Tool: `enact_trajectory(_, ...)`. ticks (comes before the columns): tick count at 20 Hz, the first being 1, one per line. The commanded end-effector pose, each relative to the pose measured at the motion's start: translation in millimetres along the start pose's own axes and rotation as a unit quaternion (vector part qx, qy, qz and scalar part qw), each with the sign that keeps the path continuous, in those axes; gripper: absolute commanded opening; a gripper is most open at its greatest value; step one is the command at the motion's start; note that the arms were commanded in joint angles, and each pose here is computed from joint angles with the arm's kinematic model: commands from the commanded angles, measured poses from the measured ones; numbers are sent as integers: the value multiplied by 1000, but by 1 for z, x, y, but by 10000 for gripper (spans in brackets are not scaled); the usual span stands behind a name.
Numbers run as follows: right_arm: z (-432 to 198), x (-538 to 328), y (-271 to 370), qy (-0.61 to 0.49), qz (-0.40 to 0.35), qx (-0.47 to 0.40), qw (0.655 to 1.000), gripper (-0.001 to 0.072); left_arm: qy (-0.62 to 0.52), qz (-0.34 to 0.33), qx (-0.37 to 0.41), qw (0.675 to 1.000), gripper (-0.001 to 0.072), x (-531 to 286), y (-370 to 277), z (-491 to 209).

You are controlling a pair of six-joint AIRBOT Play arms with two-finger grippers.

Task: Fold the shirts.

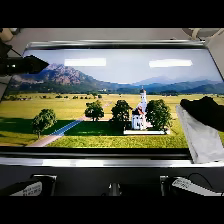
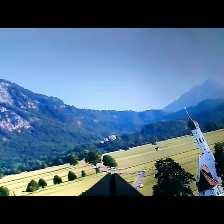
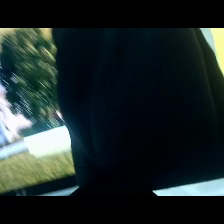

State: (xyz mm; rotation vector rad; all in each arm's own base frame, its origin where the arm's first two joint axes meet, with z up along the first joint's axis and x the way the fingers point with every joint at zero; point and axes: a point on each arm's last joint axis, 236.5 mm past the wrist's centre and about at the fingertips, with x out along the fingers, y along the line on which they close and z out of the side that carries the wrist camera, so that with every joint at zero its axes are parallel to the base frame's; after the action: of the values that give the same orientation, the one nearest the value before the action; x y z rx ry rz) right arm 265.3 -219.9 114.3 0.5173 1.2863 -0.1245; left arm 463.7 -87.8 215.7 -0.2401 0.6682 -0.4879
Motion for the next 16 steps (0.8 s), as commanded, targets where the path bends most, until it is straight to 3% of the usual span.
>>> enact_trajectory(1,-59,29,-29,110,-38,30,993,20,-4,2,1,1000,21,0,1,2)
enact_trajectory(11,-123,131,-54,166,-44,71,983,22,-5,2,1,1000,21,0,1,2)
enact_trajectory(12,-121,134,-56,160,-47,71,983,112,-5,1,1,1000,21,0,1,2)
enact_trajectory(13,-117,133,-58,153,-51,68,985,485,-5,2,1,1000,21,0,1,2)
enact_trajectory(14,-110,127,-60,146,-55,42,987,694,-6,2,2,1000,21,-1,0,3)
enact_trajectory(16,-91,95,-80,133,-105,-3,986,689,-13,2,7,1000,21,-5,-2,9)
